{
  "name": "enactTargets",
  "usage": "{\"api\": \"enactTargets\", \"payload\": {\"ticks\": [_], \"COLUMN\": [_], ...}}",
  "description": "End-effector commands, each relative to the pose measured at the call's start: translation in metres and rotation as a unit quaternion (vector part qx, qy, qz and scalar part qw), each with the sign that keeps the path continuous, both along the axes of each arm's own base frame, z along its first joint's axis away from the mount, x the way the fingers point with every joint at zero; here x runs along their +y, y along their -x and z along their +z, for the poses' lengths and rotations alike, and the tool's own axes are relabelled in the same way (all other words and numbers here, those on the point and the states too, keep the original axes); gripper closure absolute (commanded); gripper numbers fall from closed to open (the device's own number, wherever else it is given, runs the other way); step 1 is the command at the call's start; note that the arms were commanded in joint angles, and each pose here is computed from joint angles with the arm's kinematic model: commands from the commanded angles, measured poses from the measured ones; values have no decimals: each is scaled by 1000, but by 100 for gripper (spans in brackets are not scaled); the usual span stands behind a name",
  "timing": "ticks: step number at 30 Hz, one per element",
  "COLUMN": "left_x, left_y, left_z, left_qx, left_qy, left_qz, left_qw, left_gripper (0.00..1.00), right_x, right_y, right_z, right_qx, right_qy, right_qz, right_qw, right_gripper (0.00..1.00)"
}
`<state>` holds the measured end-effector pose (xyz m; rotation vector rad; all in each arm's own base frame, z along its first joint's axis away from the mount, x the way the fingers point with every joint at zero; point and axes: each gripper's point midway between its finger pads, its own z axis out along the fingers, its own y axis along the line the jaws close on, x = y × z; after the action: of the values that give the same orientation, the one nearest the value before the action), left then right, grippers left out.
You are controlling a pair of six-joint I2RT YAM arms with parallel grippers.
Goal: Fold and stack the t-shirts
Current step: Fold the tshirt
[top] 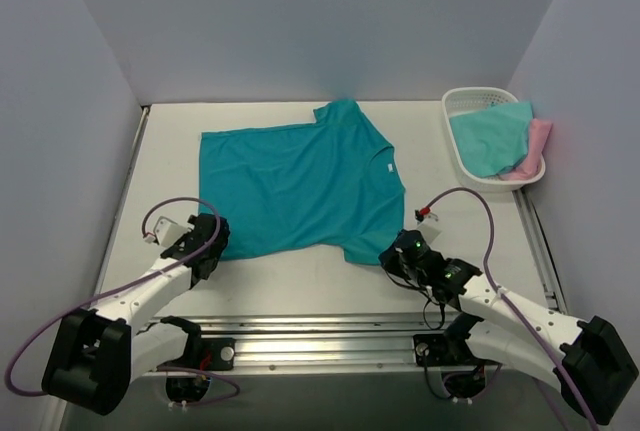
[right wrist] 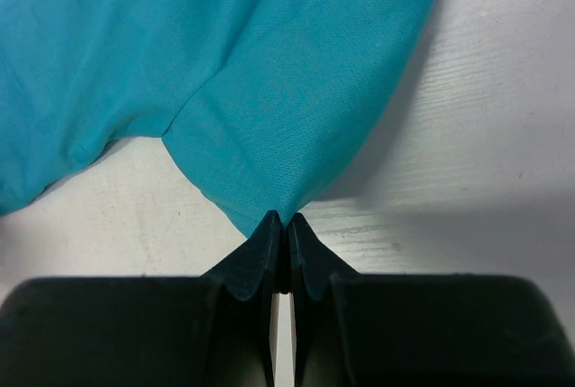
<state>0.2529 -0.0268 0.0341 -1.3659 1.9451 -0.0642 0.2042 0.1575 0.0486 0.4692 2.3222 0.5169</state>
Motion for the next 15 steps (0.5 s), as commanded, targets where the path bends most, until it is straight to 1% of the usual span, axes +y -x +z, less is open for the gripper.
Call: {"api": "enactTargets", "payload": {"ticks": [1,2,3,4,6,7,8,9,12,15], "left_x": [-12,-12,-12,-12,-10,-9,-9,-7,-6,-7], "left_y": [-6,-5,-5,-4,-2,0,1,6,9,8], "left_z": [-6,-7,-8,-6,-6,-3,-1,-2,5,18], "left_qx": [-1,-1,-2,-6,-5,-4,-5,3,-3,-24], "left_qy": [30,31,31,32,30,29,29,25,25,28], "left_qz": [1,1,1,1,2,3,3,3,-1,-13], "left_qw": [1000,1000,1000,999,1000,1000,1000,1000,1000,999], "left_gripper": [11,22,49,58,72,85,93,97,98,98], "right_x": [-6,-8,-8,-9,-10,-11,-11,-12,-13,-18], "right_y": [-7,-7,-7,-7,-7,-7,-7,-7,-8,-9], "right_z": [13,13,14,14,15,15,16,15,16,22], "right_qx": [-18,-19,-20,-20,-23,-22,-24,-23,-24,-30], "right_qy": [13,14,14,15,16,17,17,18,18,26], "right_qz": [-11,-14,-14,-15,-18,-17,-19,-19,-22,-32], "right_qw": [1000,1000,1000,1000,999,999,999,999,999,999], "right_gripper": [100,100,100,100,100,100,100,100,100,100]}}
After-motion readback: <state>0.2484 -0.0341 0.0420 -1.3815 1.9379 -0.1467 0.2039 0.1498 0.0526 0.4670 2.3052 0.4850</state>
